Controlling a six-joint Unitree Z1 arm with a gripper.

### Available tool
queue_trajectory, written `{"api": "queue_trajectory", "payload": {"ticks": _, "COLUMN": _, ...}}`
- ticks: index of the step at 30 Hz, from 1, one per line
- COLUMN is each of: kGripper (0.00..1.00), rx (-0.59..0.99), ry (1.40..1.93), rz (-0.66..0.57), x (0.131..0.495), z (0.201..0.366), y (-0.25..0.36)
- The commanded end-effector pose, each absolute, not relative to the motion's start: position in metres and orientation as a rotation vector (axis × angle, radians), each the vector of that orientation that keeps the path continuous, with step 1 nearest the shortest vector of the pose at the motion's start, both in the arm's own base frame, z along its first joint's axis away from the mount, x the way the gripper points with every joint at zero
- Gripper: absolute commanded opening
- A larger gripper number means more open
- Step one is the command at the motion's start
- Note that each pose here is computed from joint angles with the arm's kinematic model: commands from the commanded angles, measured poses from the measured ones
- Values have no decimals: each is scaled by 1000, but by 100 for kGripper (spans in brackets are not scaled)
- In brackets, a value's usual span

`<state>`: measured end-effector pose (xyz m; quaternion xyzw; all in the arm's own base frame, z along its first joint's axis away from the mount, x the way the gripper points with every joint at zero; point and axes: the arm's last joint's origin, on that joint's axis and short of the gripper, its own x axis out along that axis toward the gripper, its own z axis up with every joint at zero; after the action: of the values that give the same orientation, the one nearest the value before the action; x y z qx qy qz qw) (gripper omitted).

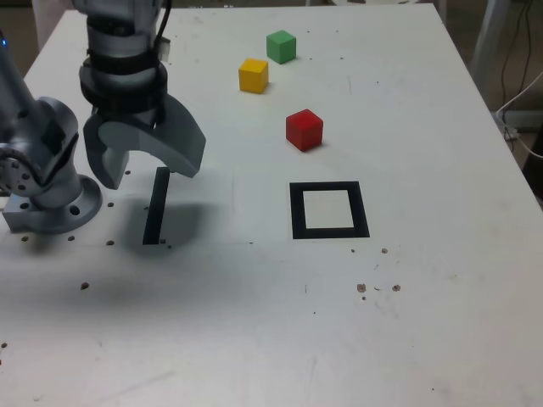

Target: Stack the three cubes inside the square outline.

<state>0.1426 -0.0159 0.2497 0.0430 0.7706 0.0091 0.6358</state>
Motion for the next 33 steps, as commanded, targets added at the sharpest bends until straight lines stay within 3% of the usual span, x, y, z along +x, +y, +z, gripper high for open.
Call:
{"api": "queue_trajectory", "payload": {"ticks": 1, "kGripper": 99, "rx": 98, "ry": 1771, "rz": 33, "x": 149, "z": 251, "y": -16}}
{"api": "queue_trajectory", "payload": {"ticks": 7, "kGripper": 99, "rx": 73, "ry": 1774, "rz": 84, "x": 170, "z": 254, "y": -19}}
{"api": "queue_trajectory", "payload": {"ticks": 20, "kGripper": 99, "rx": -65, "ry": 1675, "rz": 221, "x": 234, "z": 278, "y": -11}}
{"api": "queue_trajectory", "payload": {"ticks": 33, "kGripper": 99, "rx": -198, "ry": 1655, "rz": 363, "x": 286, "z": 273, "y": 34}}
